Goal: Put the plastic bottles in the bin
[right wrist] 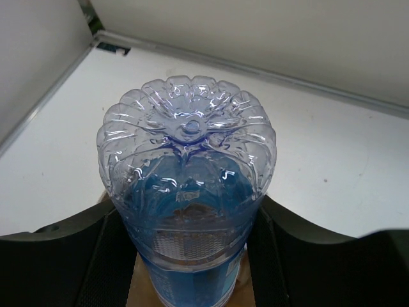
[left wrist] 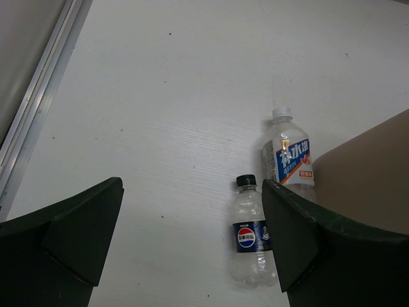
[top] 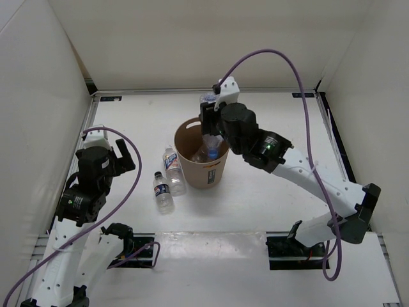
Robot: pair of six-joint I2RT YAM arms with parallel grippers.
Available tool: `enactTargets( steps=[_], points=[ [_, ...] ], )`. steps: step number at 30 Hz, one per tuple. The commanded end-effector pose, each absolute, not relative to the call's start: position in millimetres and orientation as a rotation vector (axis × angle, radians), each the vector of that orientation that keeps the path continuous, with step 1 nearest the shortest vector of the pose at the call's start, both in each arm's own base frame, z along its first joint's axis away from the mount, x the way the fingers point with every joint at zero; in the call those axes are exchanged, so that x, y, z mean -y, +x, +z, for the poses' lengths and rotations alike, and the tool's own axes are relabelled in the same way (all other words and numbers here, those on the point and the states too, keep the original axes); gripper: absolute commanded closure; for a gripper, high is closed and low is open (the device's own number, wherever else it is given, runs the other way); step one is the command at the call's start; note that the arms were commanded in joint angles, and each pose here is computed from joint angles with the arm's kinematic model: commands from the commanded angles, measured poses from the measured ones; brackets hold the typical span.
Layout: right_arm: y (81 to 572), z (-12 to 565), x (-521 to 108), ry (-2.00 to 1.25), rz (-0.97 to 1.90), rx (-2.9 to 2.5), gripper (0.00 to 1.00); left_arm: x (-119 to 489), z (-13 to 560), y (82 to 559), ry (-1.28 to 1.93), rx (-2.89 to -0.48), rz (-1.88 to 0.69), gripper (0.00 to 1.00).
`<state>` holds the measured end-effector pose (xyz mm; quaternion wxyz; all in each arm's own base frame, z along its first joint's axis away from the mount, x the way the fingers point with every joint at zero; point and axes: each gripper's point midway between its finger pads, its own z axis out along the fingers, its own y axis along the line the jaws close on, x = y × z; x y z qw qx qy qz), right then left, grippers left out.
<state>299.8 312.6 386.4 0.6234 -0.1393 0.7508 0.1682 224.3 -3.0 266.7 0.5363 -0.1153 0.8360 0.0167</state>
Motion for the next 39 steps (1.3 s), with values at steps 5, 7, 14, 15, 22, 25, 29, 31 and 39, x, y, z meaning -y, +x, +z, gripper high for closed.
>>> enactTargets(
  steps=[5, 7, 14, 15, 22, 25, 29, 31, 39],
  points=[
    [298.5, 361.1, -315.9, -0.263, 0.431, -1.777, 0.61, 1.7, 265.1, 223.8, -0.276, -1.994, 0.053, 0.0],
    [299.2, 354.2, -312.7, -0.264, 0.435, -1.796, 0.5, 2.1, 266.6, 224.1, -0.277, -1.99, 0.048, 0.0],
    [286.4, 381.2, -286.1, -0.246, 0.448, -1.781, 0.1, 6.4, 267.2, 224.0, -0.252, -1.993, 0.026, 0.0],
    [283.7, 392.3, -283.1, -0.231, 0.465, -1.767, 0.1, 6.0, 267.2, 224.1, -0.254, -1.992, 0.027, 0.0],
    [251.3, 440.2, -228.8, -0.094, 0.573, -1.683, 0.1, 16.1, 264.3, 229.2, -0.21, -2.003, -0.017, 0.0],
    [237.6, 437.7, -210.2, -0.087, 0.673, -1.713, 0.1, 42.3, 249.8, 240.5, -0.132, -2.059, -0.138, 0.0],
    [210.8, 426.1, -198.2, -0.179, 0.766, -1.773, 0.1, 80.4, 228.3, 247.6, -0.052, -2.18, -0.329, 0.0],
    [201.9, 422.4, -190.6, -0.187, 0.755, -1.791, 0.1, 90.3, 216.9, 252.3, -0.06, -2.26, -0.37, 0.0],
    [160.6, 389.1, -187.1, -0.326, 0.707, -1.899, 0.1, 110.6, 160.5, 234.0, -0.289, -2.448, -0.518, 0.0]
  ],
)
